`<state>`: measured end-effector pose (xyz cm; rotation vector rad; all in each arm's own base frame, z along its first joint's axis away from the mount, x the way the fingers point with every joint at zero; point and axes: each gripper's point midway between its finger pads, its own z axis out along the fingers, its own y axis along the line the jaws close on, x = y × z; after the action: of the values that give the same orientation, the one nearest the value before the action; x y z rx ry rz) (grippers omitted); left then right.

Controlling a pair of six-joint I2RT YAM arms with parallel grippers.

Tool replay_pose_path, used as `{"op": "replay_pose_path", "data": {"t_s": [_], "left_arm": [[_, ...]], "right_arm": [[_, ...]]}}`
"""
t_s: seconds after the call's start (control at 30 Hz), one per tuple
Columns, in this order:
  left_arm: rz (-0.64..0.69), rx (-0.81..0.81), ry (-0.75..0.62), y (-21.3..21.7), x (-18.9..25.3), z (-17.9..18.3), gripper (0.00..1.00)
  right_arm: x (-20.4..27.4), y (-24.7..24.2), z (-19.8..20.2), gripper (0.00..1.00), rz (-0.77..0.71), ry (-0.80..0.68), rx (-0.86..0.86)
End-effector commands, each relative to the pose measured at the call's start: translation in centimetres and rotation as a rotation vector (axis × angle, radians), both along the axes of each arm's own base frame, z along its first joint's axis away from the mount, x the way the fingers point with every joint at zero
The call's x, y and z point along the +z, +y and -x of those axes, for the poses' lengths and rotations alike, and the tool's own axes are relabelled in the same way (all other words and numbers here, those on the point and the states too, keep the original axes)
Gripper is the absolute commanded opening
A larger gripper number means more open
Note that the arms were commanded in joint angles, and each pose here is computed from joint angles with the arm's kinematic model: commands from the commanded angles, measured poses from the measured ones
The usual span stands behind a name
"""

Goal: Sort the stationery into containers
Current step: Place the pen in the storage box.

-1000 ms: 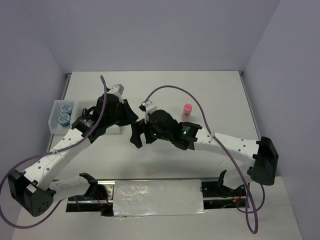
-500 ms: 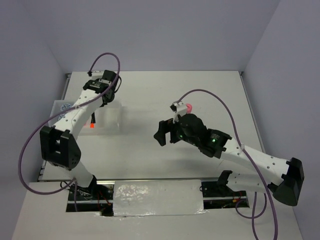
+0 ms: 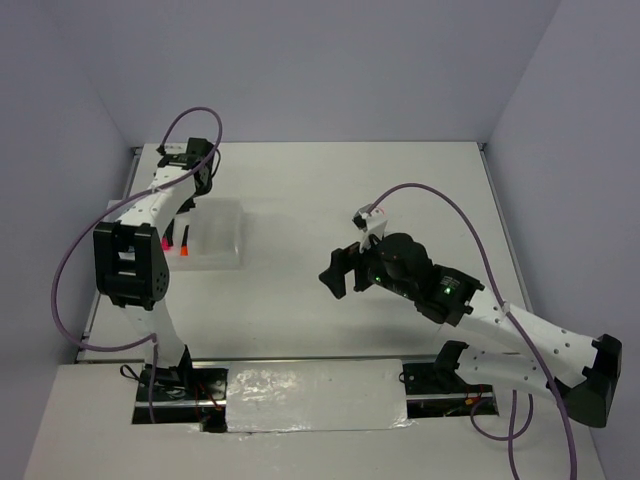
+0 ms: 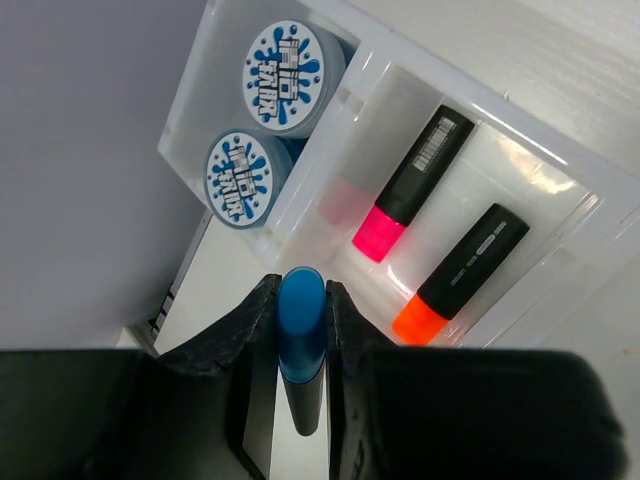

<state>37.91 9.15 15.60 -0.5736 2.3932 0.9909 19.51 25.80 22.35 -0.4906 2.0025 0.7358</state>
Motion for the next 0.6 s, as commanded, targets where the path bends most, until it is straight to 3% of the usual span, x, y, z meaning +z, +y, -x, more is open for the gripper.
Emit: {"op": "replay_pose_path", "data": {"t_s": [0.0,0.17,0.23,0.3,0.33,0.43,0.47,0.57], "left_arm": [[-0.026,0.039,-0.083,0.9,0.6,-1.4,0.20],[-0.012,0.094,-0.095,2.2,-0.2,-1.5,0.30],[0.009,0.090,-0.094,2.3,-0.6,-1.8,0.30],[0.029,0.101,-0.102,2.5,-0.8,-2.0,0.38],[0.037,0.097,-0.106,2.4,-0.9,-2.1,0.47],[0.065,0.088,-0.113,2.1,-1.2,-2.3,0.58],[0.068,0.091,-0.120,2.1,-1.1,-2.3,0.69],[0.084,0.087,-0.142,1.9,-0.5,-2.4,0.81]], "right_arm": [[1.6,0.0,0.2,1.00,-0.031,-0.054,0.035],[2.0,-0.2,0.2,1.00,-0.020,-0.068,0.044],[2.0,-0.1,0.3,1.00,-0.022,-0.069,0.052],[2.0,0.0,0.3,1.00,-0.022,-0.071,0.057],[1.9,0.0,0.3,1.00,-0.020,-0.070,0.056],[2.0,0.2,0.3,1.00,-0.017,-0.067,0.064],[2.0,0.2,0.3,1.00,-0.018,-0.068,0.066],[1.9,0.2,0.2,1.00,-0.013,-0.065,0.065]]}}
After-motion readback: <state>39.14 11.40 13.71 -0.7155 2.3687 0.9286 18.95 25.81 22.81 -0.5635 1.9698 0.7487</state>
